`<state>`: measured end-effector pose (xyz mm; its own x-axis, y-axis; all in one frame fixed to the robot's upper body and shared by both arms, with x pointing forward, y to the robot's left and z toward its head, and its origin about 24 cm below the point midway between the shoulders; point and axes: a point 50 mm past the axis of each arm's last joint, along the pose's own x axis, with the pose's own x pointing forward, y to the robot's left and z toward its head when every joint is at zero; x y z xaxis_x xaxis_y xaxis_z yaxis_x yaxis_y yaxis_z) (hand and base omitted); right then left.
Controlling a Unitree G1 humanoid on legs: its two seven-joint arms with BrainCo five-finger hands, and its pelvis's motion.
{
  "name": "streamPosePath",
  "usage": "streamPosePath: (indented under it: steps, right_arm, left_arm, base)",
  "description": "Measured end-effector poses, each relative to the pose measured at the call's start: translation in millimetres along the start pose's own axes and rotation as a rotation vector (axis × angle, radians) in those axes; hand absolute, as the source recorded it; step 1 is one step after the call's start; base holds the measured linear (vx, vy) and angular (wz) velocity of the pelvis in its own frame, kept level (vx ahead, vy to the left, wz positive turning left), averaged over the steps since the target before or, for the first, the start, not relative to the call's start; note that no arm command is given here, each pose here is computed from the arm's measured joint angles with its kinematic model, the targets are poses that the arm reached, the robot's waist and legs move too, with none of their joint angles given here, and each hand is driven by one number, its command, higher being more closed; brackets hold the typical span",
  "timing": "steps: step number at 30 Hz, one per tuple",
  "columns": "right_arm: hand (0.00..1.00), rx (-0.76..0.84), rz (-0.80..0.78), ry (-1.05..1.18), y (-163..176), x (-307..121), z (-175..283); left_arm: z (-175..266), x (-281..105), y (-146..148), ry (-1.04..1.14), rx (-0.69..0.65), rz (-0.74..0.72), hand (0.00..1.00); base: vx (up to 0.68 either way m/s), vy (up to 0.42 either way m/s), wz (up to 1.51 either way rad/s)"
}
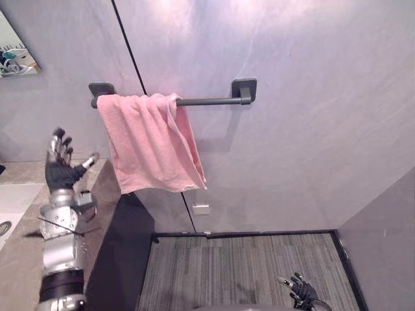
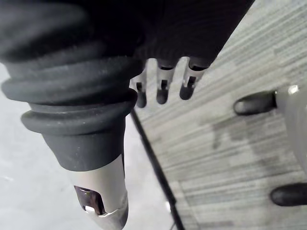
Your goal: Organize washtable
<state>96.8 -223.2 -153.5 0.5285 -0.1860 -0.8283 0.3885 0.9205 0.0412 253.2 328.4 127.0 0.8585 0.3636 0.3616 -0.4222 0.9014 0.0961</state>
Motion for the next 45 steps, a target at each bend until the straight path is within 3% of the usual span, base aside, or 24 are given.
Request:
streamPosePath:
  steps: [8, 22, 33, 35, 40, 41, 45]
  right_arm:
    - [0.00, -0.038, 0.006, 0.051, -5, -5, -13]
    - [0.00, -0.058, -0.001, 0.080, -9, -8, -22]
    - [0.00, -0.088, 0.031, 0.042, -2, -6, -13]
    - [0.00, -0.115, 0.064, -0.030, 4, -5, 3]
    - [0.00, -0.262, 0.241, -0.422, 38, -13, 105]
    - [0.00, -0.278, 0.289, -0.509, 48, -19, 128]
    - [0.00, -0.313, 0.473, -0.730, 88, -44, 185]
  left_arm:
    - [5, 12, -17, -0.014, -0.110, -0.041, 0.00]
    - [-2, 43, -7, 0.044, -0.189, -0.004, 0.00]
    - [-1, 50, 5, 0.065, -0.157, -0.001, 0.00]
    - [0, 51, 7, 0.071, -0.142, -0.018, 0.00]
    - [3, 54, 11, 0.104, -0.064, -0.069, 0.00]
    - [3, 54, 10, 0.112, -0.045, -0.084, 1.00]
    - [-3, 49, 9, 0.144, -0.036, -0.135, 1.00]
  base:
    - [0.00, 0.001, 0.00]
    - [-0.02, -0.001, -0.09]
    - [-0.03, -0.004, -0.08]
    - [-0.04, -0.005, -0.09]
    - [-0.07, -0.004, -0.20]
    - [-0.07, -0.002, -0.09]
    - [-0.06, -0.002, -0.25]
